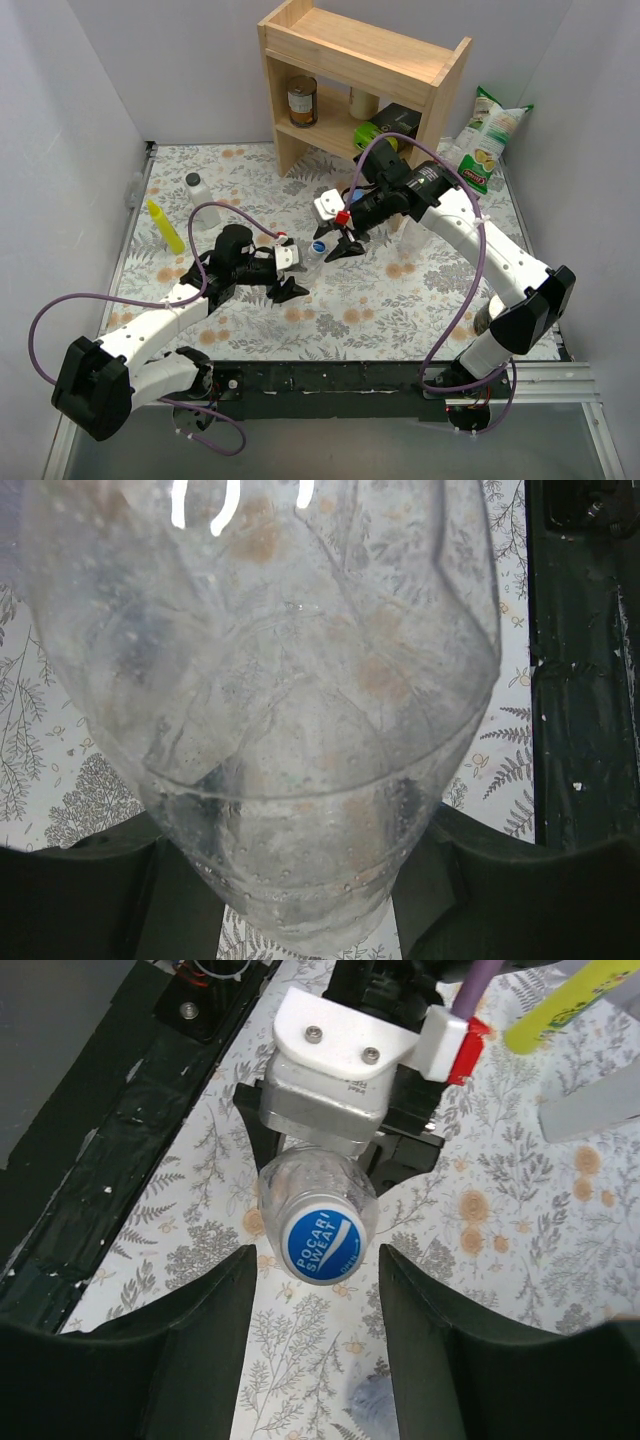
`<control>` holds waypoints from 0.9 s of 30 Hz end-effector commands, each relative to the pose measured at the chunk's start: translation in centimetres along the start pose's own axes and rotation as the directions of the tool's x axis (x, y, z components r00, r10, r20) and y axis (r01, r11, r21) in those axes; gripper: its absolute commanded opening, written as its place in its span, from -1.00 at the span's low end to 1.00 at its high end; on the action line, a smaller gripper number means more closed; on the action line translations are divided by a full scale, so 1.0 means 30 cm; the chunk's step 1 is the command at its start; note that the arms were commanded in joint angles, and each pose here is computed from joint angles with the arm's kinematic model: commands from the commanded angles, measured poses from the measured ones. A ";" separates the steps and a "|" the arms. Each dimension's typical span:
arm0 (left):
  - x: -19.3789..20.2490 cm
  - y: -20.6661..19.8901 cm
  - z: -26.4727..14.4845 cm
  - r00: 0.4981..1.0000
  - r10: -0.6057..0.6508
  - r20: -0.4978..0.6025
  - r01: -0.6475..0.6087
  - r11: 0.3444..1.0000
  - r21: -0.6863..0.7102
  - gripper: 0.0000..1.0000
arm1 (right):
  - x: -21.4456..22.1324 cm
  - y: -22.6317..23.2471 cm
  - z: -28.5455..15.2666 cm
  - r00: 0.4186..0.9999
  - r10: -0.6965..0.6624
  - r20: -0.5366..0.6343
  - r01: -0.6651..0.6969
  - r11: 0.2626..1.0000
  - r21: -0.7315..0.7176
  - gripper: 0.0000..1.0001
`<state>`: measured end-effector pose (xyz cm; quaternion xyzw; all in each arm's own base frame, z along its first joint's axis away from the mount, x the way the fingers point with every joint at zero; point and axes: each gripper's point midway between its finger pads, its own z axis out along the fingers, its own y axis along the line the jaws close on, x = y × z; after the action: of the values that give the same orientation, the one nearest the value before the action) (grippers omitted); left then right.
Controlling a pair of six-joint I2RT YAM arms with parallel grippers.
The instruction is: Screw on the bottle caps
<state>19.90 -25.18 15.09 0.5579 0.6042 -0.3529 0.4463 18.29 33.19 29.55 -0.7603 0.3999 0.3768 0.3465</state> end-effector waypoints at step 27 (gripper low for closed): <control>-0.114 0.129 0.006 0.997 0.031 0.076 -0.010 0.965 -0.260 -1.00 | -0.020 -0.117 0.049 0.914 0.389 0.116 -0.404 0.900 0.162 -0.80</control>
<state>20.31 -25.20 14.88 0.5506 0.6160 -0.3419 0.4477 18.32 34.64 29.66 -0.7110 0.4576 0.4185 0.3316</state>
